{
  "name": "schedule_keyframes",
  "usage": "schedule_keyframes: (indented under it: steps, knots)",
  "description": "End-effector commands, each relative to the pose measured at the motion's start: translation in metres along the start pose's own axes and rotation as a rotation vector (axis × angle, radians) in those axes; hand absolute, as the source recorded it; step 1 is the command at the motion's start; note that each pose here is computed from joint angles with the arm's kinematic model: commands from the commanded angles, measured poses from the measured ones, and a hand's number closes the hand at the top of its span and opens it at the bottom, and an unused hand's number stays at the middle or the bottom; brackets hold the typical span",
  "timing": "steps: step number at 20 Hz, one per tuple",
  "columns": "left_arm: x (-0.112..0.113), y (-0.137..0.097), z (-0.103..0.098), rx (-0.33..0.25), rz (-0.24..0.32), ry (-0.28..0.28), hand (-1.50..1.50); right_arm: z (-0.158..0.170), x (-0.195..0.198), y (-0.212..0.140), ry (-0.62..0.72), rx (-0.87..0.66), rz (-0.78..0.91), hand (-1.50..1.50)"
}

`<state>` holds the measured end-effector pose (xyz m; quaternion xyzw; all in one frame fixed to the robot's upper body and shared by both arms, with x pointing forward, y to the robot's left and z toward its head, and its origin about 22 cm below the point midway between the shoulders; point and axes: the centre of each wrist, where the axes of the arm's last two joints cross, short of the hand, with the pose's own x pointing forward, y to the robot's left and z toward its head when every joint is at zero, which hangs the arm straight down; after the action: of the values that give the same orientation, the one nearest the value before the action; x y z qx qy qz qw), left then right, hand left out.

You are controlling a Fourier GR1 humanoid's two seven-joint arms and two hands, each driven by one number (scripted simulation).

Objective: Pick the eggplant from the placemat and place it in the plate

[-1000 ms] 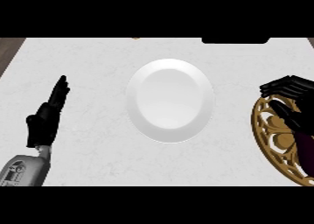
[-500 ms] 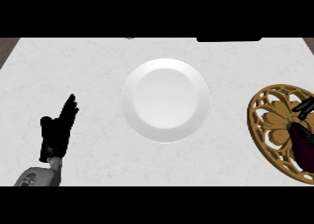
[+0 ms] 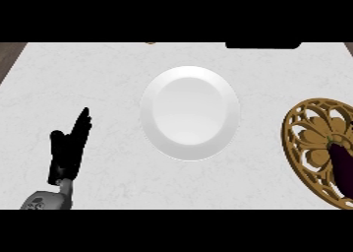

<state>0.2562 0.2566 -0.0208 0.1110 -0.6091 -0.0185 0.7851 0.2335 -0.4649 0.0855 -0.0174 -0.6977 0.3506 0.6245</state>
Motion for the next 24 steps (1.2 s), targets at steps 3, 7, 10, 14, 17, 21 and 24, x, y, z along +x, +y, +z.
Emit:
schedule_keyframes:
  steps: [3,7,10,14,17,21,24]
  knots:
    - [0.004,-0.011,0.007,-0.026,0.007,0.024,0.0,-0.019,0.024,-0.029,0.044,0.123,0.33,-1.5]
    - [0.009,-0.012,-0.005,-0.025,-0.018,0.026,0.0,-0.031,0.043,-0.047,0.12,0.243,0.418,-1.5]
    - [0.019,-0.016,-0.005,-0.003,-0.009,0.03,0.0,-0.04,0.051,-0.049,0.215,0.369,0.454,-1.5]
    - [0.028,-0.006,-0.002,-0.014,-0.014,0.015,0.0,-0.053,0.045,-0.035,0.29,0.499,0.482,-1.5]
    - [0.011,-0.008,0.01,-0.016,-0.012,0.04,0.0,-0.064,0.037,-0.025,0.321,0.541,0.481,-1.5]
    - [0.01,0.0,0.015,-0.001,-0.004,0.01,0.0,-0.089,0.037,-0.013,0.341,0.547,0.507,-1.5]
    - [0.003,0.004,0.015,0.001,-0.006,0.033,0.0,-0.091,0.032,-0.019,0.34,0.558,0.5,-1.5]
